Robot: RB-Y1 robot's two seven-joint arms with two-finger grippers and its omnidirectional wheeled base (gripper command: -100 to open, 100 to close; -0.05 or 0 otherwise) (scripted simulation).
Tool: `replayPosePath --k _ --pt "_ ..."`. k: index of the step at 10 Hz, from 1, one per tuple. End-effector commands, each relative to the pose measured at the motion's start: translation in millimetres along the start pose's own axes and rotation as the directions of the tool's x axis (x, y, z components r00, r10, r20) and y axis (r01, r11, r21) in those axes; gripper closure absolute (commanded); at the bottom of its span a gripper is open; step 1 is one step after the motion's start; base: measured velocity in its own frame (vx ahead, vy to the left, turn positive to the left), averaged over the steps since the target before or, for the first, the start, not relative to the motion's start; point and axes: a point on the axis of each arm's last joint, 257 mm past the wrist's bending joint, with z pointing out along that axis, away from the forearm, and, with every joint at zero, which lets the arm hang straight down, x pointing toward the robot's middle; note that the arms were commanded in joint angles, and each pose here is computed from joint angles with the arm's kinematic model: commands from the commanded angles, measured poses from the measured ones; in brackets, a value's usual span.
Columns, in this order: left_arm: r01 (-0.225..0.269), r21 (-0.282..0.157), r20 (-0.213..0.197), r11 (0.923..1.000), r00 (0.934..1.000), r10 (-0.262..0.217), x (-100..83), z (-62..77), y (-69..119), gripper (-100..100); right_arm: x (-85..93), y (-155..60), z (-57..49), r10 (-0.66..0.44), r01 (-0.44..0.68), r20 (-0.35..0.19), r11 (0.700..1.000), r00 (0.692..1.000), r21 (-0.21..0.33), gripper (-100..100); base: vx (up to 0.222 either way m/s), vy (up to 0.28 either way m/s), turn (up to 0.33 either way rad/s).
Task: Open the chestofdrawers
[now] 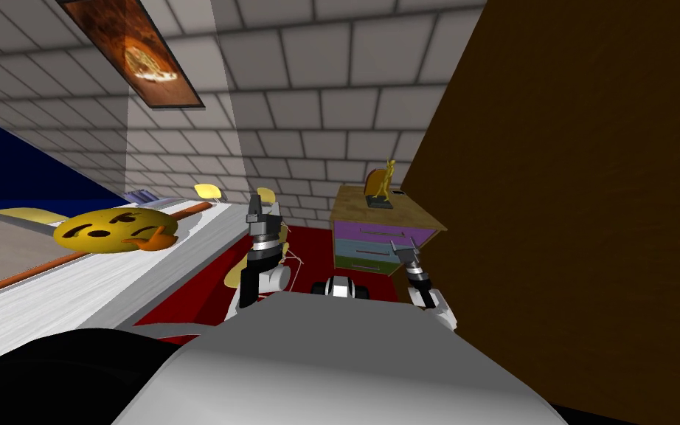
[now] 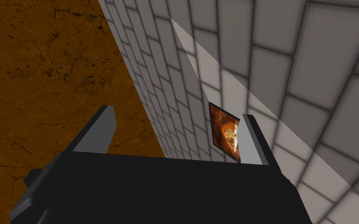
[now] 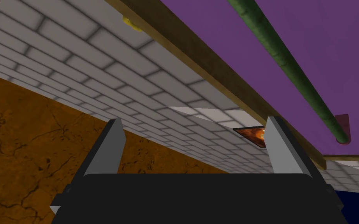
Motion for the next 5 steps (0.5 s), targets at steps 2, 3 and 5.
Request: replayPosePath --k 2,3,5 --pt "0.000 0.000 0.000 1.0000 1.0000 0.000 0.0 0.0 0.0 0 5.3 4.7 -3.0 -0.080 0.080 -0.006 0.997 0.997 -0.004 -100 0.034 0.037 -0.024" --pt "0.000 0.000 0.000 1.0000 1.0000 0.000 0.0 0.0 0.0 0 9.6 9.0 -5.4 -0.114 0.114 -0.012 0.994 0.993 -0.007 -100 0.031 0.034 -0.081" --pt "0.000 0.000 0.000 1.0000 1.0000 0.000 0.0 0.0 0.0 0 13.1 13.5 -7.6 -0.159 0.159 -0.017 0.987 0.987 -0.010 -100 0.042 0.055 -0.063"
